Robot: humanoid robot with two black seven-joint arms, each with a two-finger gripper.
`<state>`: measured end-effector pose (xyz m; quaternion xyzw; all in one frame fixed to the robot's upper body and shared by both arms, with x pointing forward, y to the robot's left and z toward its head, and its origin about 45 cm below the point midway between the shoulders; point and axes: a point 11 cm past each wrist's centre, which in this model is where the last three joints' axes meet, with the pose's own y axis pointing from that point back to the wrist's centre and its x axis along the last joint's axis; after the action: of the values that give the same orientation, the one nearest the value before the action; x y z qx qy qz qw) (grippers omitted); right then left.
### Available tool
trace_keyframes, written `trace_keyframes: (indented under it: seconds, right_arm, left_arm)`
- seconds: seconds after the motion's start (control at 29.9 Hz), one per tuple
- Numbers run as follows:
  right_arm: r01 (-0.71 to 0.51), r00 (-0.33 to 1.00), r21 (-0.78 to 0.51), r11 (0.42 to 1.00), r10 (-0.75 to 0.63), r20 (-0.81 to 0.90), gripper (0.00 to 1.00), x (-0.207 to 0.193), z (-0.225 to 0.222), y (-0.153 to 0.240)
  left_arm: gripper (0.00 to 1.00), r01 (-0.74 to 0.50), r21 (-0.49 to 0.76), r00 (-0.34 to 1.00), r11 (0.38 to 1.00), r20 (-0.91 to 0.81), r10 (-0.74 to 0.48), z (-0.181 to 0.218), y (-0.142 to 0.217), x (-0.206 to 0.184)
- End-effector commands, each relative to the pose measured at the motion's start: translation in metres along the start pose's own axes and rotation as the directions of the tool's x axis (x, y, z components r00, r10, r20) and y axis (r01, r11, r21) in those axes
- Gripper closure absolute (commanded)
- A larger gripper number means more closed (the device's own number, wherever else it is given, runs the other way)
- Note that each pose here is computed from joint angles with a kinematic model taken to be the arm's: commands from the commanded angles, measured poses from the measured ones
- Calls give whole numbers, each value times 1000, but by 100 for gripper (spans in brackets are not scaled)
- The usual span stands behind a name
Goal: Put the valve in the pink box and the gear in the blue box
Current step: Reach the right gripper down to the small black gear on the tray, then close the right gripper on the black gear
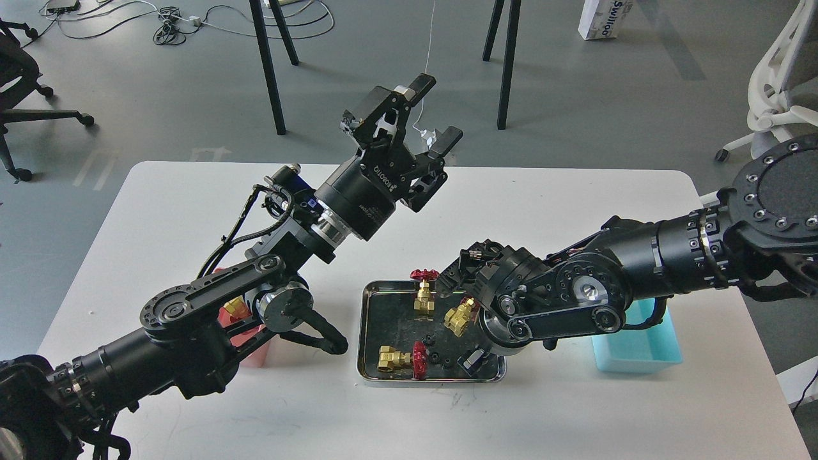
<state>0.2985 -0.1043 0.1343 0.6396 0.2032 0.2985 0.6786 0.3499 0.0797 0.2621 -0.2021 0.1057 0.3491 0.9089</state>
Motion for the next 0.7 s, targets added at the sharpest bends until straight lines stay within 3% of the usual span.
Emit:
trace_keyframes:
  seconds: [0.0,0.67]
  right_arm:
    - [-8,1000,-3,1000,8,12,51,3,2,0]
    - [0,999,22,1000,-1,37,53,0,-2,-6]
  left_arm:
    - [15,1,0,1000,1000,-1,-1,0,0,0]
    - [14,0,2,1000,1000,-2,0,-1,1,0]
